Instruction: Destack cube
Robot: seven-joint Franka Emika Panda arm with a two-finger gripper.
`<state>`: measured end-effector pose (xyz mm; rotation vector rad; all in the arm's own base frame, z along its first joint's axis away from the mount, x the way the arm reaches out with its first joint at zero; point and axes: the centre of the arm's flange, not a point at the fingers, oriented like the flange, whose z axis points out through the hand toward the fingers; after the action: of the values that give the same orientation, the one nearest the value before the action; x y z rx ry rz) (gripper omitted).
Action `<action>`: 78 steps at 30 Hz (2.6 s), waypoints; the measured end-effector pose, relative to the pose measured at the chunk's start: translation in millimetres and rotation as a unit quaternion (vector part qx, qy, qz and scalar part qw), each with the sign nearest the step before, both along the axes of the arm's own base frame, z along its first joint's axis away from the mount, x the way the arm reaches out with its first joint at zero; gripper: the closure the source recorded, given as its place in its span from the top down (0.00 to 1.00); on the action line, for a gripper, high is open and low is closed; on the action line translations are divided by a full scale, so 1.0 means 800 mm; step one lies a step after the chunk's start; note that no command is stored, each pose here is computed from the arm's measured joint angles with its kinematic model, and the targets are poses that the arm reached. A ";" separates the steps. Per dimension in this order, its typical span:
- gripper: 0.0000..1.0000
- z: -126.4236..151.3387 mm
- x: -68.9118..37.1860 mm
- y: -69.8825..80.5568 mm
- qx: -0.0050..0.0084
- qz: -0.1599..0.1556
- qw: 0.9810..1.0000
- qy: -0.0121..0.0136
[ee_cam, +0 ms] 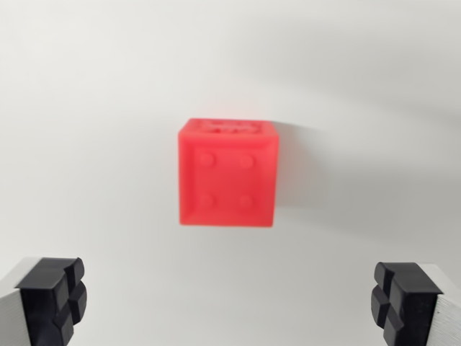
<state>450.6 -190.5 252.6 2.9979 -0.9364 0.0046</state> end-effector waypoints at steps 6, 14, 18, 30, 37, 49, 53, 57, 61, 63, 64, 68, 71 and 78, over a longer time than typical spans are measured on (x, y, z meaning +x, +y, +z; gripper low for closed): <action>1.00 0.033 -0.001 0.000 0.000 0.000 1.000 0.000; 1.00 0.077 0.000 0.000 0.000 0.000 1.000 -0.001; 1.00 0.094 0.000 0.000 0.001 0.000 1.000 0.000; 1.00 0.150 0.000 0.000 0.001 0.000 1.000 -0.001; 1.00 0.174 0.000 0.000 0.001 0.000 1.000 0.000; 1.00 0.198 0.001 0.000 0.001 0.000 1.000 0.000; 1.00 0.201 0.001 0.000 0.001 0.000 1.000 0.000; 1.00 0.200 0.000 0.000 0.001 0.000 1.000 0.001; 1.00 0.200 0.000 0.000 0.001 0.000 1.000 0.001; 1.00 0.200 0.000 0.000 0.001 0.000 1.000 0.001; 1.00 0.200 0.000 0.000 0.001 0.000 1.000 0.001; 1.00 0.200 0.000 0.000 0.001 0.000 1.000 0.001; 1.00 0.200 0.000 0.000 0.001 0.000 1.000 0.001; 1.00 0.200 0.000 0.000 0.001 0.000 1.000 0.001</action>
<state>451.0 -190.8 412.5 3.0001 -0.9371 0.0010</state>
